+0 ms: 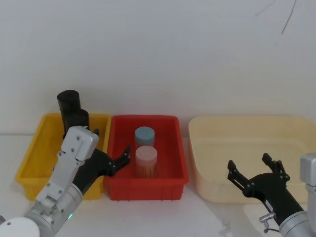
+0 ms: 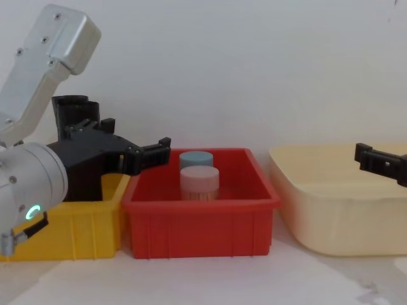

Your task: Pick up the garbage bag with the one hand and transfer it to the other hand.

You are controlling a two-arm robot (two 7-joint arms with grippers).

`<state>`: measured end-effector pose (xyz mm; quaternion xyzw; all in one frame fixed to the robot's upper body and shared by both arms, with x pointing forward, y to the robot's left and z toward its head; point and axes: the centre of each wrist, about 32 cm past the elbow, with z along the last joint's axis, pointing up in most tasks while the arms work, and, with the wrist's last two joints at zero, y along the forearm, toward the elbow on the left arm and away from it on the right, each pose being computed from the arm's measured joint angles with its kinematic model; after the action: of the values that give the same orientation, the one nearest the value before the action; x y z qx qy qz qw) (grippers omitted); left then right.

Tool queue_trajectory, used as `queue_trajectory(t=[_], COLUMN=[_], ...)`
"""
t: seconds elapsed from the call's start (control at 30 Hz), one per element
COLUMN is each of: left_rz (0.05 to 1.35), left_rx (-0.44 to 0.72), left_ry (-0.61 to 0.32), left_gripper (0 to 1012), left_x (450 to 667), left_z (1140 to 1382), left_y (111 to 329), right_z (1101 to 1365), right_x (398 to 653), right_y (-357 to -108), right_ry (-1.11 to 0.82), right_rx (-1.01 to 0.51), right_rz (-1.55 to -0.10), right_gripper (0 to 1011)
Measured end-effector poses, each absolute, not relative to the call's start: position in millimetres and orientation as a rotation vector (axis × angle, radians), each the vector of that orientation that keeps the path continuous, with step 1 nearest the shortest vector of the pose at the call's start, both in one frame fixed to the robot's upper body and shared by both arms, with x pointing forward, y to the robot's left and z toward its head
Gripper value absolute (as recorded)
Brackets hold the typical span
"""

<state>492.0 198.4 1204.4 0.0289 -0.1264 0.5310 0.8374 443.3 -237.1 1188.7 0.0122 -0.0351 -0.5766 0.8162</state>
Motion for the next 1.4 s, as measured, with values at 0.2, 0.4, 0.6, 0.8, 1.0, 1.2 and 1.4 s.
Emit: queue_trajectory(t=[0.2,0.4,0.6,0.8,1.0,1.2,1.4], left_rz=[1.124,1.124,1.124,1.124,1.124,1.124,1.12], left_rx=[0.061,0.061,0.061,0.061,0.061,0.061,0.06], left_ry=[-0.268,-0.268,-0.268,-0.268,-0.268,-0.268,-0.272], left_gripper=[1002,1002,1002,1002,1002,1002,1001], left_x=[492.0,492.0,492.0,492.0,492.0,492.0,492.9], left_z=[1204.4,1204.4,1204.4,1204.5,1204.4,1204.4,1206.2], left_y=[198.4,198.4,198.4,198.4,198.4,198.4,196.0], right_z=[1188.7,1188.7,1188.7,1188.7,1188.7,1188.8,1189.2], right_x=[443.3,443.3,443.3,443.3,443.3,443.3,443.6], right_y=[-237.1,-237.1,-237.1,-237.1,-237.1,-237.1,-237.7], right_ry=[-0.075,-0.075,-0.075,-0.075,-0.075,-0.075,-0.074], right_rx=[0.026,0.026,0.026,0.026,0.026,0.026,0.027], right_rz=[-1.229,-1.229,-1.229,-1.229,-1.229,-1.229,-1.229], right_gripper=[1004,1004,1004,1004,1004,1004,1004])
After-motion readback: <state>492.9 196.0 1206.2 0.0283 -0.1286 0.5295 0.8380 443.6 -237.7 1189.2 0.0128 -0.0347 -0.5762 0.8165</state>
